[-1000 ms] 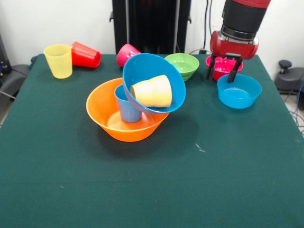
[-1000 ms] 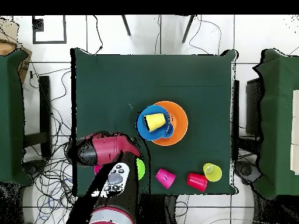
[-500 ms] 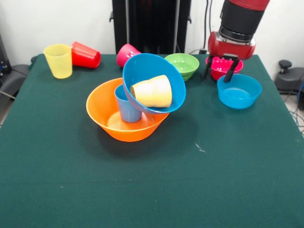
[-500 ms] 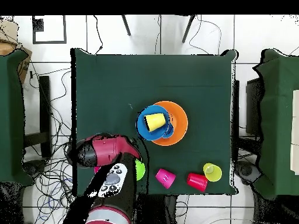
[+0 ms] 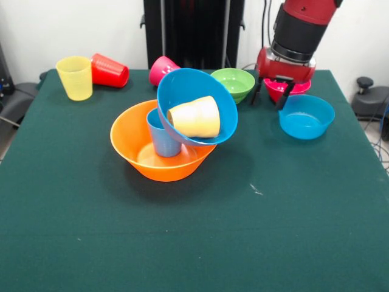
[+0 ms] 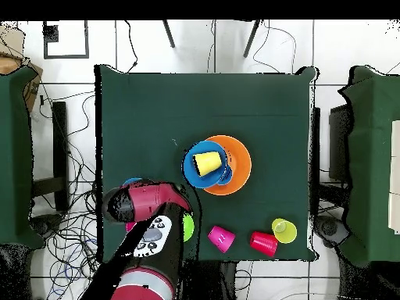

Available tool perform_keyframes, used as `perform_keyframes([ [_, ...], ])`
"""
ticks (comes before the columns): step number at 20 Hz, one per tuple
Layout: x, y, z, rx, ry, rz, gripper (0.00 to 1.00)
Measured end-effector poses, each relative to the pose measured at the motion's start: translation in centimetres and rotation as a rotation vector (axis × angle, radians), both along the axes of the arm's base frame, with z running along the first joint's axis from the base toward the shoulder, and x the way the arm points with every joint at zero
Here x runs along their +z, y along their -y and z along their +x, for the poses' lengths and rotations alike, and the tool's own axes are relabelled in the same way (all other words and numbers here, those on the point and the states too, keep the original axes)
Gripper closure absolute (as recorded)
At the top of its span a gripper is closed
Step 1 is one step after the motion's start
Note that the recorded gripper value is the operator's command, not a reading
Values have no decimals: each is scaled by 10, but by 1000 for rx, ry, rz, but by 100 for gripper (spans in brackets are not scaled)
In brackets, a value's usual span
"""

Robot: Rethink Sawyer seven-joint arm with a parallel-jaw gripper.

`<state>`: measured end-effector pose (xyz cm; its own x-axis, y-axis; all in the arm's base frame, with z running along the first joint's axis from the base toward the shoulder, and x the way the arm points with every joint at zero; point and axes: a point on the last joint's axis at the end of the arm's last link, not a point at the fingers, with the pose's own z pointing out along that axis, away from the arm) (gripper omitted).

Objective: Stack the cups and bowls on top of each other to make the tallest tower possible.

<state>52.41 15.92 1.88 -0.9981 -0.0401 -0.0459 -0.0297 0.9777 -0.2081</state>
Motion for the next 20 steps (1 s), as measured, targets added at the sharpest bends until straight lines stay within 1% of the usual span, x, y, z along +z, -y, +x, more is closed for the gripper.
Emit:
perform_keyframes([
  [5,-6,4,-7,5,-13,-24,0],
  [9,-5,2,-9,14,-13,-34,0],
  [14,-2,-1,-12,30,-9,-52,0],
  [20,6,1,-12,23,-17,-58,0],
])
